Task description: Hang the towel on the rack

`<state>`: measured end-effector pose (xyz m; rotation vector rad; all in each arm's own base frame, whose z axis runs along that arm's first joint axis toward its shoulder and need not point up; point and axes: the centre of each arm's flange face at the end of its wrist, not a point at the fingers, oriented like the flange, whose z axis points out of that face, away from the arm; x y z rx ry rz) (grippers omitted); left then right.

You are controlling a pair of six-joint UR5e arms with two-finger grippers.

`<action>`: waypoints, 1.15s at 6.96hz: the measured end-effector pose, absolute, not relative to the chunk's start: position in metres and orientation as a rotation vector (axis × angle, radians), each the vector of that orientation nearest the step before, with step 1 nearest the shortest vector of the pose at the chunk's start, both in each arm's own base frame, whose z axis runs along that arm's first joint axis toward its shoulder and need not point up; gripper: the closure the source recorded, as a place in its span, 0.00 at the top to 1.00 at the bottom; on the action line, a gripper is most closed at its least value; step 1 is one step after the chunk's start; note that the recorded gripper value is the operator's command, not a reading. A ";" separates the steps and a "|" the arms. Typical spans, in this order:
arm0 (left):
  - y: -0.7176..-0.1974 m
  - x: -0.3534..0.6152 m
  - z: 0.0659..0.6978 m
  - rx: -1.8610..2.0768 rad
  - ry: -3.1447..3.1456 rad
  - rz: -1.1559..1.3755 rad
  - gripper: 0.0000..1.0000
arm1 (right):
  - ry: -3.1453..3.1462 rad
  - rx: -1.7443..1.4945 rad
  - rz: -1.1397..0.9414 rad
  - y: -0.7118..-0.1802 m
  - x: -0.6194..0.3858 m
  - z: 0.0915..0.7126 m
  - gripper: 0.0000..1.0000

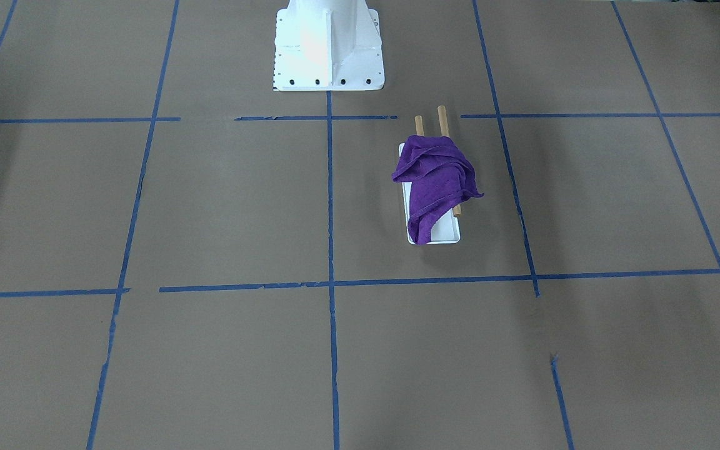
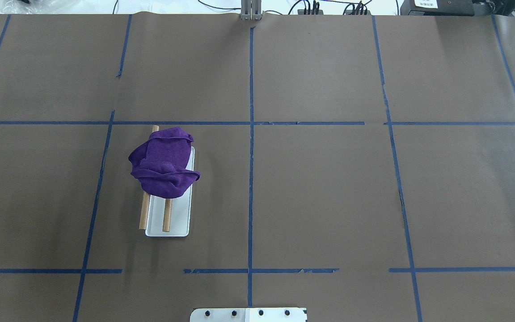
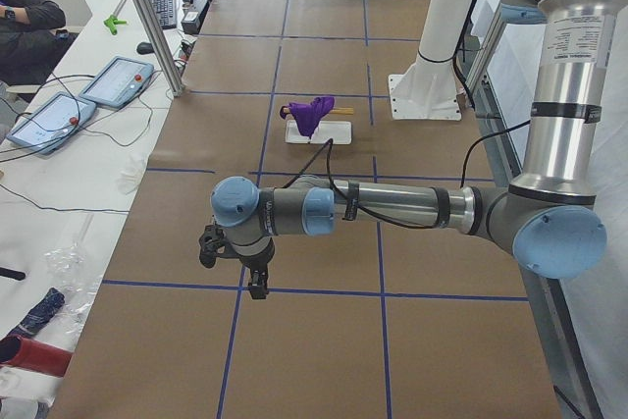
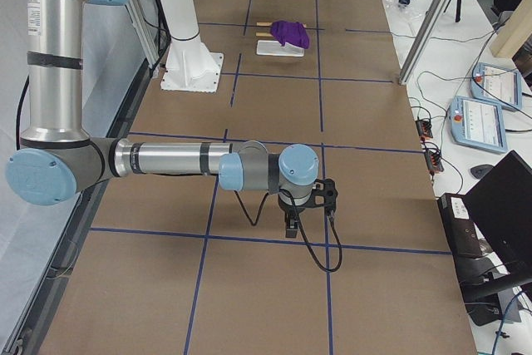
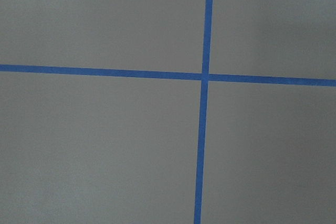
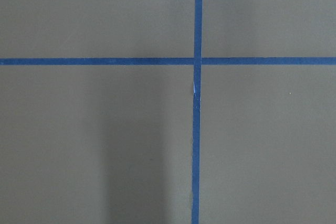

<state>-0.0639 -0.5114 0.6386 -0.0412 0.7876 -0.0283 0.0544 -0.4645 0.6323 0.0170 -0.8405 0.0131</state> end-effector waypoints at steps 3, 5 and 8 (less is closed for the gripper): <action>-0.512 -0.064 0.638 -0.040 0.788 -0.027 1.00 | -0.846 -0.006 0.055 -0.485 0.069 0.618 1.00; -0.513 -0.064 0.636 -0.036 0.788 -0.026 1.00 | -0.843 -0.008 0.058 -0.489 0.072 0.614 1.00; -0.514 -0.063 0.634 -0.033 0.788 -0.023 1.00 | -0.837 -0.007 0.058 -0.490 0.073 0.614 1.00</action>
